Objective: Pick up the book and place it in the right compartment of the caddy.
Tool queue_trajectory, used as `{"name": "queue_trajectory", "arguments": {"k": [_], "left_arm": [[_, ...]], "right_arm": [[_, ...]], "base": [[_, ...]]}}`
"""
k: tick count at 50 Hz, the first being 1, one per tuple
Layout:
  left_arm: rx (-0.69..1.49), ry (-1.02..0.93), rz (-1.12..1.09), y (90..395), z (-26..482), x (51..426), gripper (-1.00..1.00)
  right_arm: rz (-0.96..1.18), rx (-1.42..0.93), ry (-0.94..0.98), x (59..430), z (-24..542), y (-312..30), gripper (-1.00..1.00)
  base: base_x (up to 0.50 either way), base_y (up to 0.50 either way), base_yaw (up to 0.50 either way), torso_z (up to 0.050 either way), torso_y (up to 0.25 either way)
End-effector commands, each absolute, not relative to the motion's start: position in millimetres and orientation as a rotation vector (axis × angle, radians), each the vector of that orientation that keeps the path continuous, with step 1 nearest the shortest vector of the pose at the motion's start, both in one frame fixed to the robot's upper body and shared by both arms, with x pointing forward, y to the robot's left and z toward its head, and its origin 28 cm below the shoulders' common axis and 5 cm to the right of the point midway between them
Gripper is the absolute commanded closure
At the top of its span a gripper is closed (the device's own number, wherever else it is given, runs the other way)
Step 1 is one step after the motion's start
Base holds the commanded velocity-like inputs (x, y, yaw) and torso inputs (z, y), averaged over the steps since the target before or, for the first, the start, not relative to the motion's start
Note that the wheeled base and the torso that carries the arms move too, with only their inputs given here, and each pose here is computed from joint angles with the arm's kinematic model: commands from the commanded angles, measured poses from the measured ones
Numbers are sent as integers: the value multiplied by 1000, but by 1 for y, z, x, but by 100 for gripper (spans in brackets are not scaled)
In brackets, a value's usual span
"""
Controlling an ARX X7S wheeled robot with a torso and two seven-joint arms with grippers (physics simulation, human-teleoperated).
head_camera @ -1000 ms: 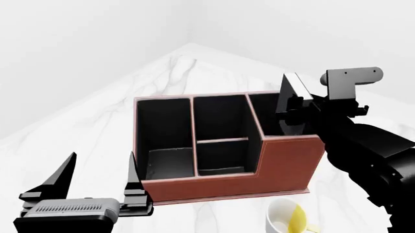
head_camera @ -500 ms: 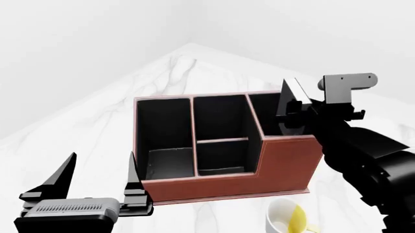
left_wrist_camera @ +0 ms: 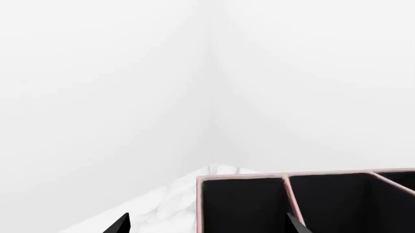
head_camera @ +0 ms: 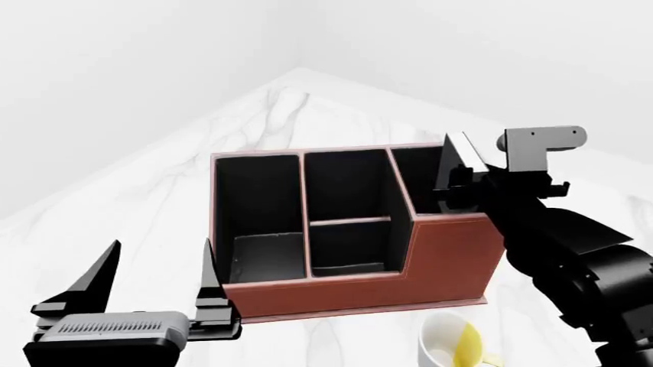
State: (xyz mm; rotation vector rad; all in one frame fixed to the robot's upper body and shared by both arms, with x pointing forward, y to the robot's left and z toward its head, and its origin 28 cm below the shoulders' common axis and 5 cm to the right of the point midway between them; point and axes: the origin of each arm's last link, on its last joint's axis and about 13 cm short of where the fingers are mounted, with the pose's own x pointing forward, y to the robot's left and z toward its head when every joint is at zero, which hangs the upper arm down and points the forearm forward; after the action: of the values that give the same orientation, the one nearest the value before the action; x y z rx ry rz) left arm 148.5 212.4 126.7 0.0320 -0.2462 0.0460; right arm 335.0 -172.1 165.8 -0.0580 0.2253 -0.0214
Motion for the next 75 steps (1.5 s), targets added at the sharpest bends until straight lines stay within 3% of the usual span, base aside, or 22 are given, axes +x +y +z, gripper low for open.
{"name": "queue_trajectory", "arguments": {"k": [1, 29, 30, 57, 67, 75], "left_arm": [[32, -247, 47, 212, 127, 148, -100], [33, -247, 46, 212, 127, 148, -100], [32, -246, 46, 212, 127, 148, -100], [32, -246, 50, 213, 126, 149, -100], [31, -246, 49, 212, 126, 148, -100], [31, -246, 48, 212, 127, 148, -100]], "right_arm": [[-40, -86, 190, 337, 169, -175, 100], [-43, -75, 211, 337, 161, -177, 100], [-43, -70, 211, 337, 161, -177, -100], [-47, -68, 206, 338, 161, -178, -100], [-73, 41, -115, 327, 206, -181, -100], [-61, 64, -239, 317, 233, -182, -100]], "base": [[0, 0, 0, 0, 10], [0, 0, 1, 0, 0], [0, 0, 0, 0, 0], [0, 0, 0, 0, 0], [0, 0, 0, 0, 0], [0, 0, 0, 0, 0]]}}
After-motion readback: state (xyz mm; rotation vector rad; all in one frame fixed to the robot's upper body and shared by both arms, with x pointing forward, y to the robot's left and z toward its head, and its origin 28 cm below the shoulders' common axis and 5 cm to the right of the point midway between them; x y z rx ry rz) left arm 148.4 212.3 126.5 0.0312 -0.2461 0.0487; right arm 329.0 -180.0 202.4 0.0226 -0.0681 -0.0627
